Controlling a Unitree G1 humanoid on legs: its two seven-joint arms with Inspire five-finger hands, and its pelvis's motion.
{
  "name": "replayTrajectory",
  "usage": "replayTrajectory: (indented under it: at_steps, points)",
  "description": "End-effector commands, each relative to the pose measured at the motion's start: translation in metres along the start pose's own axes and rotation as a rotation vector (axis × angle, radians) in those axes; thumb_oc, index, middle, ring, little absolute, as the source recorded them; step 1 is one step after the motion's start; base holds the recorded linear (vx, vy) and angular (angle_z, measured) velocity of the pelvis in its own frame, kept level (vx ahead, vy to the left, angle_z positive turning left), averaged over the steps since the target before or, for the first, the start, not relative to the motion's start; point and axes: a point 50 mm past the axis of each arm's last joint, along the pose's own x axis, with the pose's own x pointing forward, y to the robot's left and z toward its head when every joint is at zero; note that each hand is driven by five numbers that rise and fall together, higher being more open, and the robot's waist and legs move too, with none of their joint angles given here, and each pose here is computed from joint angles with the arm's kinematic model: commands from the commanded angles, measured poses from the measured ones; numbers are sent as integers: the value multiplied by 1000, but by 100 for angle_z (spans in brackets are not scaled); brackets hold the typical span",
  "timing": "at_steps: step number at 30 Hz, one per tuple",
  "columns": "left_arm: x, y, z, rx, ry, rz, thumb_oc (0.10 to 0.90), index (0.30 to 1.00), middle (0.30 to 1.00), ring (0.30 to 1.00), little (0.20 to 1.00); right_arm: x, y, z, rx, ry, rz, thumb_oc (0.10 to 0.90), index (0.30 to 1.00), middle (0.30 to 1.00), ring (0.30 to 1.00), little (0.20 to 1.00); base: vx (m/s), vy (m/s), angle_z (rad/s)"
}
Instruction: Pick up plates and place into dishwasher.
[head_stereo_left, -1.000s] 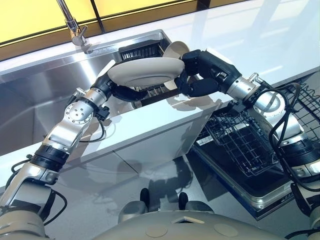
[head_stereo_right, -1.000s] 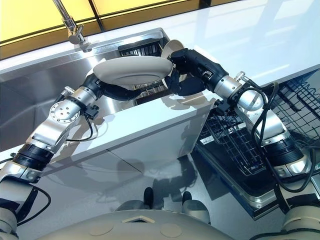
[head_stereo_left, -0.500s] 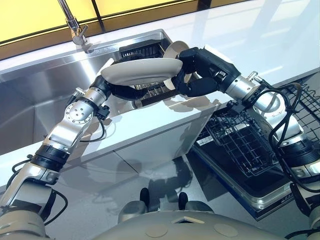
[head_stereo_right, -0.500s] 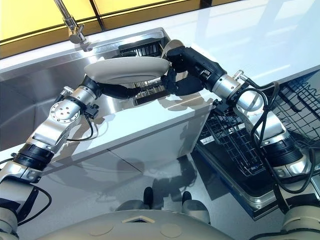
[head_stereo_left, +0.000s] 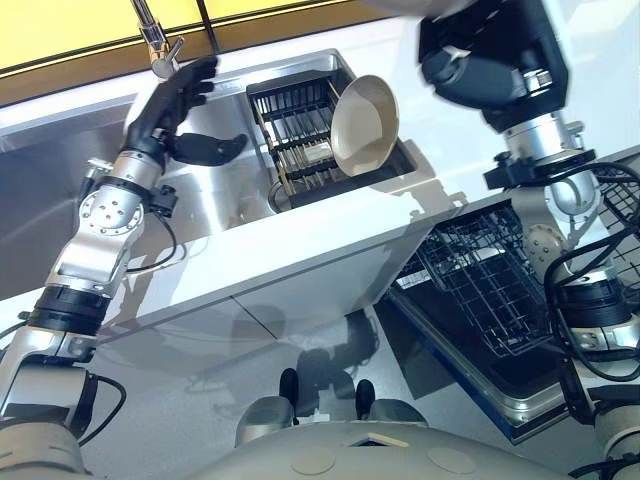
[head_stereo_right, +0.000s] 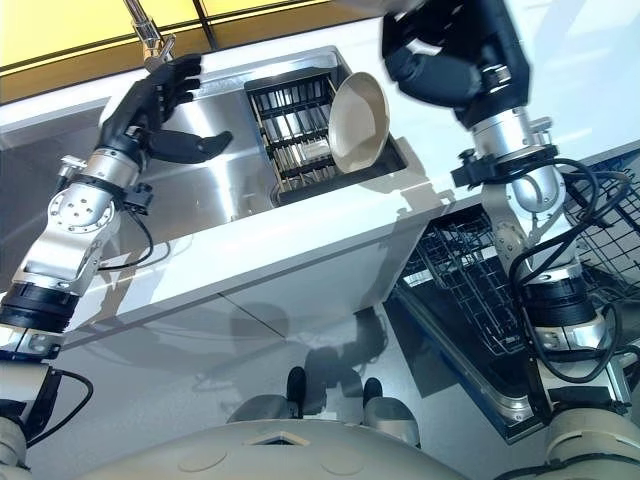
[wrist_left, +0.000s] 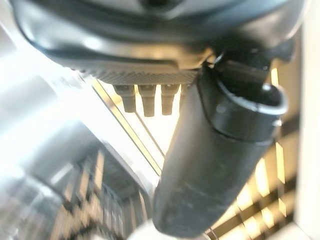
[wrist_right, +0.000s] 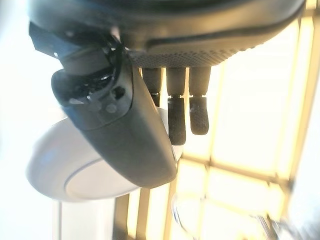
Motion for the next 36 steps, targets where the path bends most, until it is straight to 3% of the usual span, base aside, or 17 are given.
replayTrajectory:
  at_steps: [1,6,12,19,25,36]
  points:
    - [3,49,41,44,-207,204,800,900,900,900,900,4,-36,41,-229,-219,-244,100,300,300,300,200,0,0,0]
    - [-11,55,33,48,-187,246,800,900,900,900,900,-24,-88,36,-710,-114,-478,100,300,300,300,200,25,4,-3]
    - [-25,65,32,45,-201,307,800,900,900,900,900,-58,-132,34,-1014,22,-668,100,300,300,300,200,42,19,-10]
    - [-37,71,28,36,-202,337,800,900,900,900,900,-101,-146,19,-1020,134,-762,100,300,300,300,200,26,18,-14]
    - [-40,71,22,26,-195,349,800,900,900,900,900,-108,-141,2,-998,216,-681,100,300,300,300,200,15,7,-8]
    - [-39,68,26,24,-217,333,800,900,900,900,900,-143,-147,-47,-961,547,-575,100,300,300,300,200,-1,-37,2]
